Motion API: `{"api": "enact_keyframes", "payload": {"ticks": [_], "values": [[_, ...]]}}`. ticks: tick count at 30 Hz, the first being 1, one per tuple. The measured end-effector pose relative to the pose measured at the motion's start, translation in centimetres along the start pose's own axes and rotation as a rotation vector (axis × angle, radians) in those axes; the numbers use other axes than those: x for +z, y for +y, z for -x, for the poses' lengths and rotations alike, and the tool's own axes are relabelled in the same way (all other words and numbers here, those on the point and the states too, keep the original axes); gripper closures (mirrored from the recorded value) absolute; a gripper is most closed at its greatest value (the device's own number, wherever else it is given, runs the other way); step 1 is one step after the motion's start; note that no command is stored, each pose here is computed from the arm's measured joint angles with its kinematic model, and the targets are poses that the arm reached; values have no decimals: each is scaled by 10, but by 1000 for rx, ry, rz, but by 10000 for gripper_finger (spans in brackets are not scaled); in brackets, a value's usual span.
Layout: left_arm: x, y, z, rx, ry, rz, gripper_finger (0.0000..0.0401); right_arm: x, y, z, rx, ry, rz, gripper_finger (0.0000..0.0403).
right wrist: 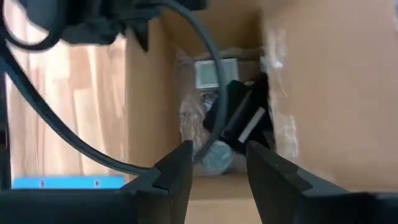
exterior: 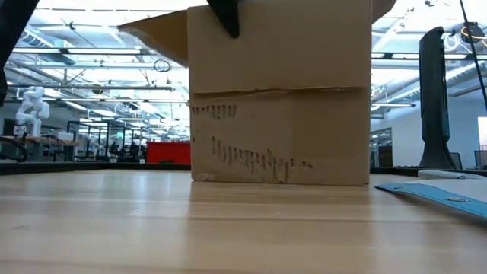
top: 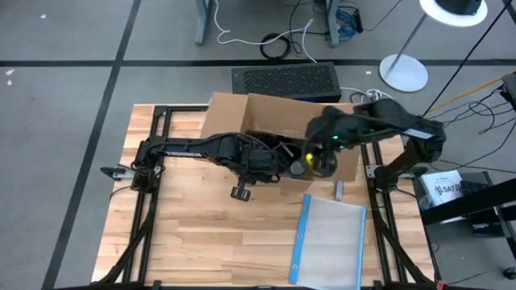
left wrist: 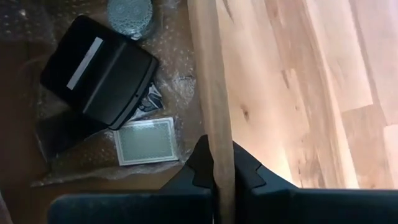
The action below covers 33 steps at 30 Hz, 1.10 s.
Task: Unpack boxes
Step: Open the cardboard box using the gray cutter
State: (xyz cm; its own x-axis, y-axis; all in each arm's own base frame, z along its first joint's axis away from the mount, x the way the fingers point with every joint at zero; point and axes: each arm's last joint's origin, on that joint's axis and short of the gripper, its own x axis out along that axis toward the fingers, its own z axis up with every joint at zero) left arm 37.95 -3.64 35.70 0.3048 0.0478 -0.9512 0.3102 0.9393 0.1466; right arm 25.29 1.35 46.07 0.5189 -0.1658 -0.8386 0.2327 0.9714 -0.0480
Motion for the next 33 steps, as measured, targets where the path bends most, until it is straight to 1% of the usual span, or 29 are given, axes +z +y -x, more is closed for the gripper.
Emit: {"api": "enact_keyframes", "payload": {"ticks": [3, 5, 7, 9, 14, 16, 18, 20, 21, 22, 24, 26, 29, 33], "values": [[-1, -3, 5, -19, -15, -9, 389, 6, 1, -20, -17, 63, 56, 261], [-3, -7, 9, -37, -17, -16, 389, 10, -1, -28, -33, 83, 49, 262], [-5, -10, 12, -48, -14, -24, 389, 11, -6, -28, -33, 79, 19, 263], [-7, -14, 16, -51, -1, -42, 389, 10, -8, -25, 22, 80, 2, 266], [-19, -23, 30, -68, 53, -134, 389, 3, -12, -11, 227, 108, -60, 275], [-20, -25, 33, -76, 46, -160, 389, 2, -11, -8, 296, 110, -82, 278], [-20, -25, 34, -95, 32, -178, 389, 3, -7, -9, 332, 116, -81, 280], [-19, -26, 34, -113, 17, -180, 389, 4, -4, -13, 328, 125, -68, 282], [-19, -26, 34, -119, 13, -156, 388, 4, -3, -13, 317, 125, -66, 283], [-19, -26, 34, -128, 11, -124, 383, 4, -4, -13, 307, 122, -67, 284], [-19, -28, 35, -154, 11, -72, 358, 3, -5, -12, 290, 114, -83, 287], [-20, -28, 36, -169, 8, -36, 325, 4, -6, -11, 282, 107, -105, 289], [-20, -27, 37, -162, 10, 19, 273, 5, -4, -11, 288, 95, -145, 292], [-19, -27, 37, -166, 8, 105, 211, 7, 3, -10, 304, 67, -139, 294]]}}
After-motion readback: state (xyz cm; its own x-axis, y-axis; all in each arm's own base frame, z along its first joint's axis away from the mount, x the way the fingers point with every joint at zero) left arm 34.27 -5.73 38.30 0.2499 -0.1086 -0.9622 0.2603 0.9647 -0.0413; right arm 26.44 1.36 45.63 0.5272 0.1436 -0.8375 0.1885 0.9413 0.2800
